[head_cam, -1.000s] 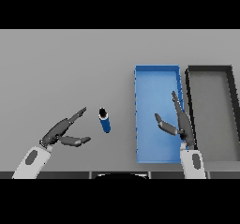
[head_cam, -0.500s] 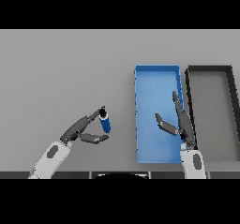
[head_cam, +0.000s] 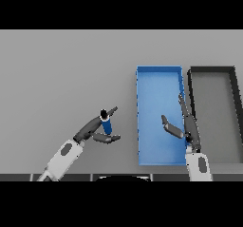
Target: Pick up the blue pipe and place it into the blue bin.
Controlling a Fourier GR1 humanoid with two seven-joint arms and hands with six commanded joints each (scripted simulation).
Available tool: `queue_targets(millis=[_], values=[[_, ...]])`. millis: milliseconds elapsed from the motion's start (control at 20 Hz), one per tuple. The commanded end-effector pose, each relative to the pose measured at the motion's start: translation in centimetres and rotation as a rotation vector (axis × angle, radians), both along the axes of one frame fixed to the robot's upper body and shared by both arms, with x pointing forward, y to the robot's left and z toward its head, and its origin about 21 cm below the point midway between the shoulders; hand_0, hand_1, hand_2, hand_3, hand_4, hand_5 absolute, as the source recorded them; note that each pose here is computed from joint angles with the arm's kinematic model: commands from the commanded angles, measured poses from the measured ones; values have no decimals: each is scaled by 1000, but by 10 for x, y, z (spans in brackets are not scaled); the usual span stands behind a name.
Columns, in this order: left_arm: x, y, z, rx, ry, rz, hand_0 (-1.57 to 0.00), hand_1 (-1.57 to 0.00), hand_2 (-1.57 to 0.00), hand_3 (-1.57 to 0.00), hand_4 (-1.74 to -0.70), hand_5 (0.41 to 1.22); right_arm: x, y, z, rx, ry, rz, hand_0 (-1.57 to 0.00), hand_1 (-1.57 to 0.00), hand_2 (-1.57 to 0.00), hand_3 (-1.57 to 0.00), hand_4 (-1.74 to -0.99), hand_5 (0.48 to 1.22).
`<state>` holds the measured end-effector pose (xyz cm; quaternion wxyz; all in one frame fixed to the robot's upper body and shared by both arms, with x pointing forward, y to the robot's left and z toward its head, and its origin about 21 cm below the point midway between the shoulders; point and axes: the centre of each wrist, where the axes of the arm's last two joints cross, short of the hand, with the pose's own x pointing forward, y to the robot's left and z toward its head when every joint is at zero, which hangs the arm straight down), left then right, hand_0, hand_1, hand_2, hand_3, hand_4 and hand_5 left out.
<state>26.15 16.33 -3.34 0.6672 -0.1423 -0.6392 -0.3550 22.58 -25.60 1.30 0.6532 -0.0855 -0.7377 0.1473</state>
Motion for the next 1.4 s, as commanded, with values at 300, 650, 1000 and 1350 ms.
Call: queue_targets(millis=[300, 650, 1000, 1350], values=[[0, -18, -4, -164, 41, 40, -602, -752, -865, -908, -1439, 910, -3, 0, -1, 10, 0, 7, 1, 1, 1, 1, -1219, 657], [-9, -28, 1, -182, -28, 17, -1368, -1399, -1423, -1417, -1501, 1156, 0, 4, 0, 37, 8, 18, 1, 1, 1, 1, -1221, 638], [2, -45, 40, -286, -155, -6, -1528, -1535, -1540, -1539, -1468, 1207, 6, 7, 0, 30, 18, 10, 1, 1, 1, 1, -1220, 638], [1, -59, 78, -320, -196, -111, -1562, -1563, -1564, -1564, -1467, 1218, 2, 1, 1, -7, -2, 12, 1, 1, 1, 1, -1161, 644]])
